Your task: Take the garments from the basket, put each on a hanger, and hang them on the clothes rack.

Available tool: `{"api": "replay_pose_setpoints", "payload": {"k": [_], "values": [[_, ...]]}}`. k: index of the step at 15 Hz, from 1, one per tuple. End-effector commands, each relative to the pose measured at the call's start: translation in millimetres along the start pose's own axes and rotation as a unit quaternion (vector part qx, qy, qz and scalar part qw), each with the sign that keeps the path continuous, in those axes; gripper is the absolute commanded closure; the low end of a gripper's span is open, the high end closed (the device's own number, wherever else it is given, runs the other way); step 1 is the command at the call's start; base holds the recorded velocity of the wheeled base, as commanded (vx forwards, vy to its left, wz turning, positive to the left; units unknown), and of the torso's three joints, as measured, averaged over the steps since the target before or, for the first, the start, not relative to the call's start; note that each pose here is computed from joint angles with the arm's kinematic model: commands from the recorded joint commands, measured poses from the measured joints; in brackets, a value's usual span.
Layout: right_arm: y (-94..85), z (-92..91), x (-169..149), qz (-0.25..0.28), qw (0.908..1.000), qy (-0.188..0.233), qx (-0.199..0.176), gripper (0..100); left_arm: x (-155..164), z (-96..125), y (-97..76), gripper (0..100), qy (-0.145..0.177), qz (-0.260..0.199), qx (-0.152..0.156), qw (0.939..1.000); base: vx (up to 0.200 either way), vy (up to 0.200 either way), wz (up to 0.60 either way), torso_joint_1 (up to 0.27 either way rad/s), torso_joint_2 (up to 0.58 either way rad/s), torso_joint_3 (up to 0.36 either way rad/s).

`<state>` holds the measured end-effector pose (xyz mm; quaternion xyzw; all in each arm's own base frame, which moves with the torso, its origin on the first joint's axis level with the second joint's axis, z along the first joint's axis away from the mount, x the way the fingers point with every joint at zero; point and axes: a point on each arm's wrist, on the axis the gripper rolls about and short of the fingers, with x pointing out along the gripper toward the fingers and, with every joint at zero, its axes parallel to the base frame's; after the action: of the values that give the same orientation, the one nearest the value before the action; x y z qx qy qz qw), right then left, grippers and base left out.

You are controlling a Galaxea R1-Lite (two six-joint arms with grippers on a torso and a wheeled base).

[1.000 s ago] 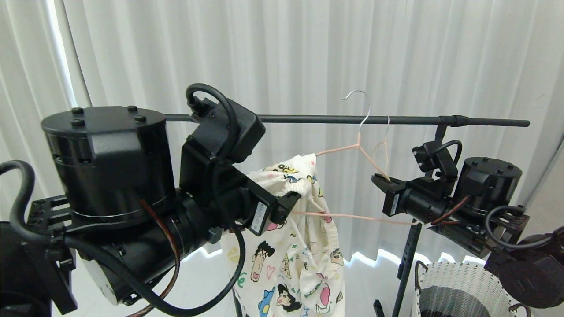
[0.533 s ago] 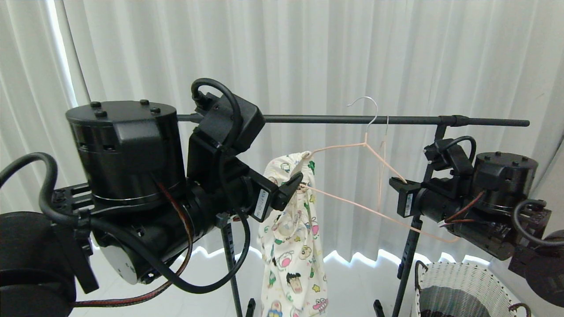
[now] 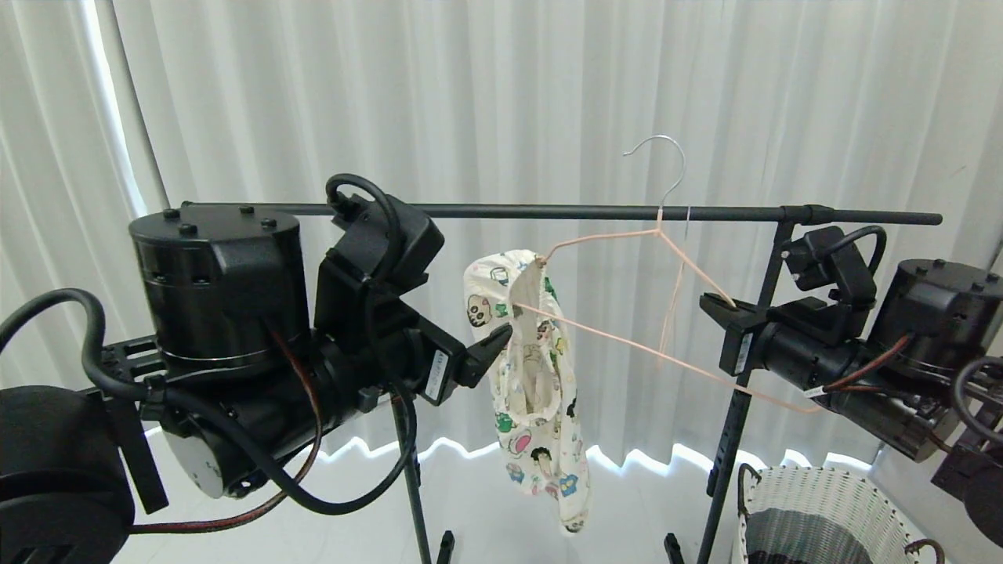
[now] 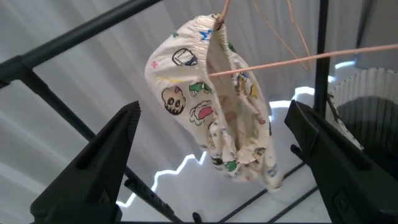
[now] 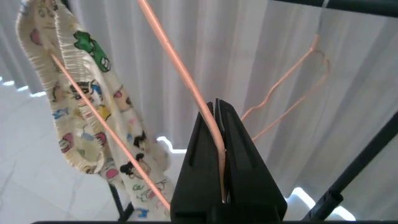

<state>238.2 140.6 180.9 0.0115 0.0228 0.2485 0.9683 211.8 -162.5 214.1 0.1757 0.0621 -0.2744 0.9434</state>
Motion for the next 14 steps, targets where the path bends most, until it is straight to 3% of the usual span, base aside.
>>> {"api": "replay_pose_setpoints", "payload": {"k": [1,3,5,6,8,10,13,14], "values": [[0.0,-1.3,-12,0.013,0.9998,0.002,-0.016,100,-19,-9,15.2,0,-0.008,-0.016,-0.006,0.9998,0.000,0.000,0.00,0.000,0.00,0.000],[0.5,-1.5,-15,0.026,0.9993,-0.018,-0.020,100,-34,-19,28.5,0,-0.019,-0.052,-0.013,0.9984,0.000,0.000,0.00,0.000,0.00,0.000],[0.6,-5.7,-20,0.043,0.9985,-0.025,-0.022,100,-40,-22,43.6,0,-0.025,-0.043,-0.020,0.9986,0.000,0.000,0.00,0.000,0.00,0.000],[0.5,-10.3,-24,0.054,0.9977,-0.024,-0.032,100,-41,-26,52.5,0,-0.024,-0.044,-0.025,0.9984,0.000,0.000,0.00,0.000,0.00,0.000],[1.1,-19.7,-32,0.080,0.9943,-0.023,-0.067,100,-47,-34,61.1,0,-0.036,-0.090,-0.028,0.9949,0.000,0.000,0.00,0.000,0.00,0.000],[1.2,-25.4,-35,0.090,0.9932,-0.016,-0.073,100,-55,-43,55.0,0,-0.050,-0.158,-0.007,0.9862,0.000,0.000,0.00,0.000,0.00,0.000],[1.7,-27.6,-37,0.095,0.9925,-0.025,-0.074,100,-62,-49,46.7,0,-0.077,-0.259,-0.009,0.9627,0.000,0.000,0.00,0.000,0.00,0.000],[2.4,-29.3,-39,0.114,0.9903,-0.028,-0.075,100,-61,-50,46.1,0,-0.080,-0.274,-0.010,0.9584,0.000,0.000,0.00,0.000,0.00,0.000]]}}
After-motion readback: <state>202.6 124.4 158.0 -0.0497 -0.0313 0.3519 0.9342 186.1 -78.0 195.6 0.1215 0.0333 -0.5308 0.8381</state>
